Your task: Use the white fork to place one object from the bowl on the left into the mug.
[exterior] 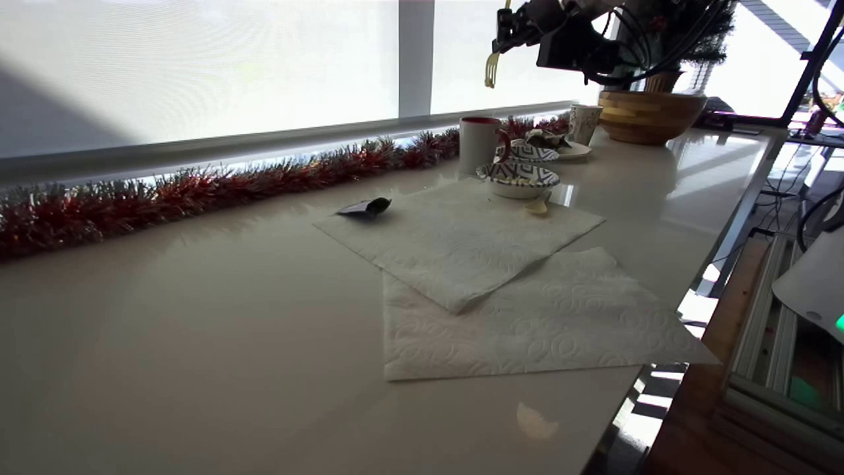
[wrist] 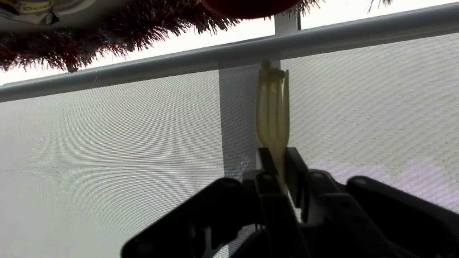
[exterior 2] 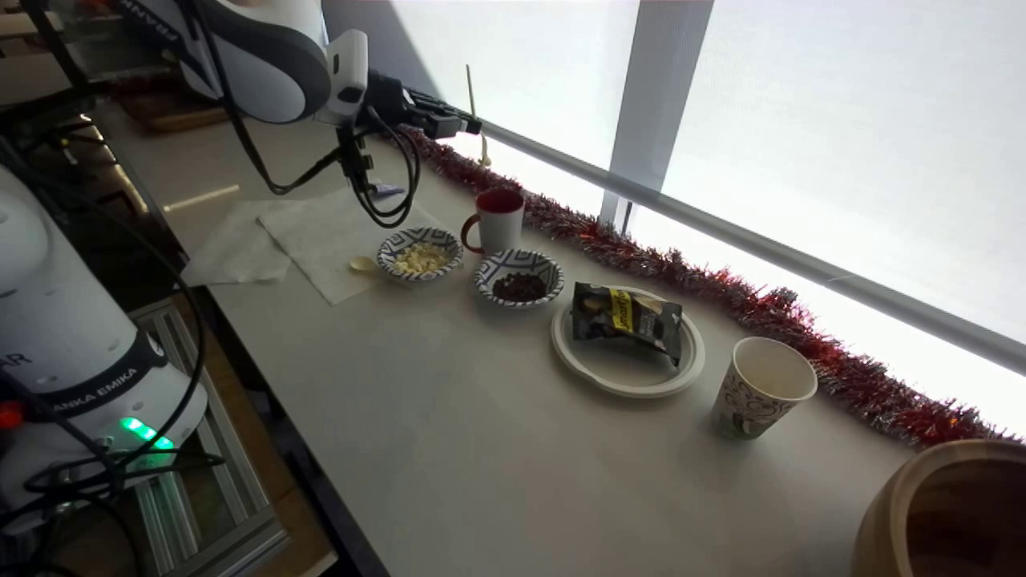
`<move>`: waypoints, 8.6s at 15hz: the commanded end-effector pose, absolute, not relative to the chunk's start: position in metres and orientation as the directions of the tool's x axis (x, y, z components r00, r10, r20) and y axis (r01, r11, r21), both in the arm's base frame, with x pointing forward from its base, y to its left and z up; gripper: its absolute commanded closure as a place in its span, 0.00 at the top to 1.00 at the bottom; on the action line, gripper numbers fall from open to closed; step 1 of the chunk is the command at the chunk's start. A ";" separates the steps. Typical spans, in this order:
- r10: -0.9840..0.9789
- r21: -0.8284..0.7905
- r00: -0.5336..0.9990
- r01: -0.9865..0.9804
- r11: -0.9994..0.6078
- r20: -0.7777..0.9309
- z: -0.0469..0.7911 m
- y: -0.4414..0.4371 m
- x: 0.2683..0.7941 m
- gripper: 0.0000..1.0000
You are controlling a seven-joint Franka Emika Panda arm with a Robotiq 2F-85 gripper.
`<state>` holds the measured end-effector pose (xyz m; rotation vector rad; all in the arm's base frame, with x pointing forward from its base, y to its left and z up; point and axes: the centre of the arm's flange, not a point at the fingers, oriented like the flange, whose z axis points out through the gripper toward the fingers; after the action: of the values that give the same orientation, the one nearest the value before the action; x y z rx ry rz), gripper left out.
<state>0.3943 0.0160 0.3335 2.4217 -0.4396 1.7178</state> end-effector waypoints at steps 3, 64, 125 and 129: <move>-0.247 -0.130 0.285 -0.376 -0.918 0.926 0.306 -0.022 0.417 0.03; -0.963 -0.673 0.130 -0.693 -0.258 0.236 0.295 -0.114 0.480 0.03; -0.977 -0.529 0.076 -0.831 -0.172 0.199 0.342 -0.122 0.459 0.03; -0.976 -0.497 0.053 -0.854 -0.153 0.209 0.337 -0.131 0.458 0.03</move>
<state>0.4598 -0.1262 0.3393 2.4925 -2.1762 0.8716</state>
